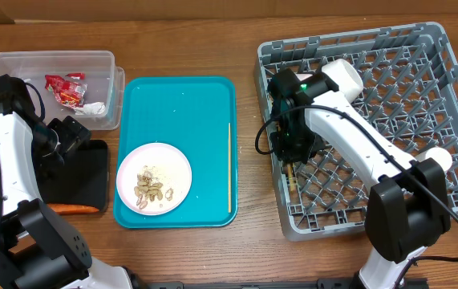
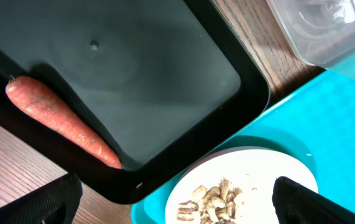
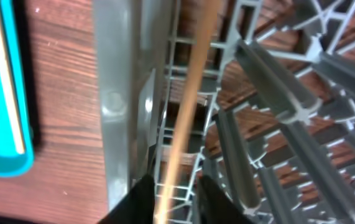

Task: Sort waste into correct bins and load items into the dishwasher
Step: 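Grasp the second chopstick with the right gripper and place it in the rack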

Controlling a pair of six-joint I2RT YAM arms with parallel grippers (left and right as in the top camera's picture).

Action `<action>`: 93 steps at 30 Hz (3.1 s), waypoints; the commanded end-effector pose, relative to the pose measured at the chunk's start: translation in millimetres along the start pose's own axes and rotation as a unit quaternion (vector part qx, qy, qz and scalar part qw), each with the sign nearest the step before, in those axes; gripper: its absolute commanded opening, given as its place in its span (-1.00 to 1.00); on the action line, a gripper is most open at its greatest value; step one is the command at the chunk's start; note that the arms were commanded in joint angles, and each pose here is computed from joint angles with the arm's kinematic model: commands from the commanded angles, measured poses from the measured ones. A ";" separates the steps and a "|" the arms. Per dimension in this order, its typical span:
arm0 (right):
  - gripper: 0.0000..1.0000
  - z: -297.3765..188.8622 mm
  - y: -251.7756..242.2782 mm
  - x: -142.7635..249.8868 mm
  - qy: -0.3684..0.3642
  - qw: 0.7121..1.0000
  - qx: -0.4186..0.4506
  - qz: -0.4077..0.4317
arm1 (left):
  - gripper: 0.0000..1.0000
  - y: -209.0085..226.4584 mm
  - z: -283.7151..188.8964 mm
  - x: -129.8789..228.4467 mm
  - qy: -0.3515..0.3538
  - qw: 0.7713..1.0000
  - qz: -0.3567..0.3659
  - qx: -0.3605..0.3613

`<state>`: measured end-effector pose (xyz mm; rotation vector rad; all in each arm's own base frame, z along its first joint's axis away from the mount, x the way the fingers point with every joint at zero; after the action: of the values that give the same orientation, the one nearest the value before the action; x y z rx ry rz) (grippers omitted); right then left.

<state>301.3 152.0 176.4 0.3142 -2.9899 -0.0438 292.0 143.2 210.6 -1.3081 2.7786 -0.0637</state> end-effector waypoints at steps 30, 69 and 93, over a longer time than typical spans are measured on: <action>0.00 77.8 144.1 -18.9 -0.039 0.998 -0.023 0.053 | 0.99 0.8 -9.6 -2.6 -0.021 1.000 0.006 0.003; -0.92 -47.6 -8.3 -0.1 -0.063 0.997 0.009 0.035 | 1.00 1.0 -9.6 -2.0 -0.019 1.000 0.006 0.003; -0.09 -123.1 -41.8 13.3 -0.205 0.973 -0.040 0.101 | 1.00 0.6 -9.7 -0.6 -0.014 1.000 0.008 0.006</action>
<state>317.2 130.6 235.2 0.1210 -3.2039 -0.1096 292.3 143.5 210.7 -1.3067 2.7756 -0.0600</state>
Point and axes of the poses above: each gripper's point midway between its finger pads, its own z axis out along the fingers, its own y axis along the line the jaws close on, x = y × z, the point moved 9 cm from there along -z, back along the fingers, and after that the axes turned 3 degrees about z, right-handed, at the moved point
